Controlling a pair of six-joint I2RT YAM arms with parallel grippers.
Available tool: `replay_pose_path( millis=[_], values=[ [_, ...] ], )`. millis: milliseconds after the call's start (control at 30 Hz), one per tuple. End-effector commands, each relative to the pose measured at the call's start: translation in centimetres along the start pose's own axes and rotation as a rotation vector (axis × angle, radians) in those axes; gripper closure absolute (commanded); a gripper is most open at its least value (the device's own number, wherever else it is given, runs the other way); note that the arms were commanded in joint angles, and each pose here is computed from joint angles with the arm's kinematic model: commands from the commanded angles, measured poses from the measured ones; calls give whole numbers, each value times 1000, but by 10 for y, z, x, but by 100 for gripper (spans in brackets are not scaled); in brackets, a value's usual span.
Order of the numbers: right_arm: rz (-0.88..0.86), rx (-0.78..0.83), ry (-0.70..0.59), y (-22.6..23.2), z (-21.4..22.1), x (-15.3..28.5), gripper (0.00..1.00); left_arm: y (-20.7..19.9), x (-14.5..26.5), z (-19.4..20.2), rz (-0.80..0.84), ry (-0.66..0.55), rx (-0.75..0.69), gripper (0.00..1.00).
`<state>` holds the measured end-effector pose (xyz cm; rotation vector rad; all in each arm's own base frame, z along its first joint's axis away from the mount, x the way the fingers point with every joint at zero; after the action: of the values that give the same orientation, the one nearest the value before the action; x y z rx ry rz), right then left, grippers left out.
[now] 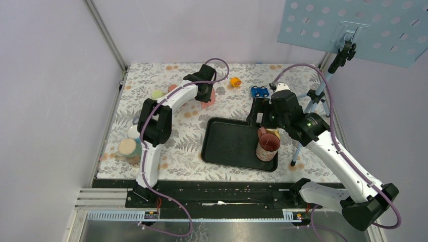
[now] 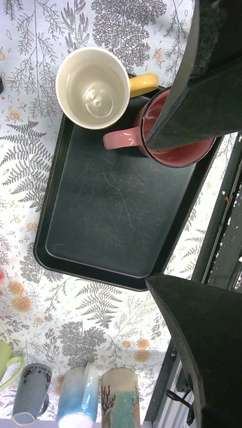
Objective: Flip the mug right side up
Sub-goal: Turn over the cup at the center of the board.
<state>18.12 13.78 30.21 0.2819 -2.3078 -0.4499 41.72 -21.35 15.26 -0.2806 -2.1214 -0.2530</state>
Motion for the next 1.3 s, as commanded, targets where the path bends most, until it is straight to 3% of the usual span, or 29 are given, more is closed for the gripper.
replay_pose_path(
  millis=[0,533,933,1267],
  values=[
    [-22,-11,-23,4,-1,0,0,5,16,-25,-16,-117,22,100],
    [-207,-92,-70,20,-4,0,0,2,123,-40,208,-414,155,100],
    [-587,-202,-107,52,-9,-10,0,-13,215,-36,603,-566,204,100],
    [-760,-243,-144,60,-23,-23,0,-23,265,-30,871,-608,224,100]
  ],
)
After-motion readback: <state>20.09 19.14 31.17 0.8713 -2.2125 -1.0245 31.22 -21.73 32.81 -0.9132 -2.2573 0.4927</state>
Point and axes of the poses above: each gripper's point midway between its finger pads, its own x axis back along the fingers, its own y axis along the line the jaws close on, z = x × y, the point moved 10 cm from there along x, back along the fingers, and after that the axes turned 6 degrees about -x, right-handed, at the moved point
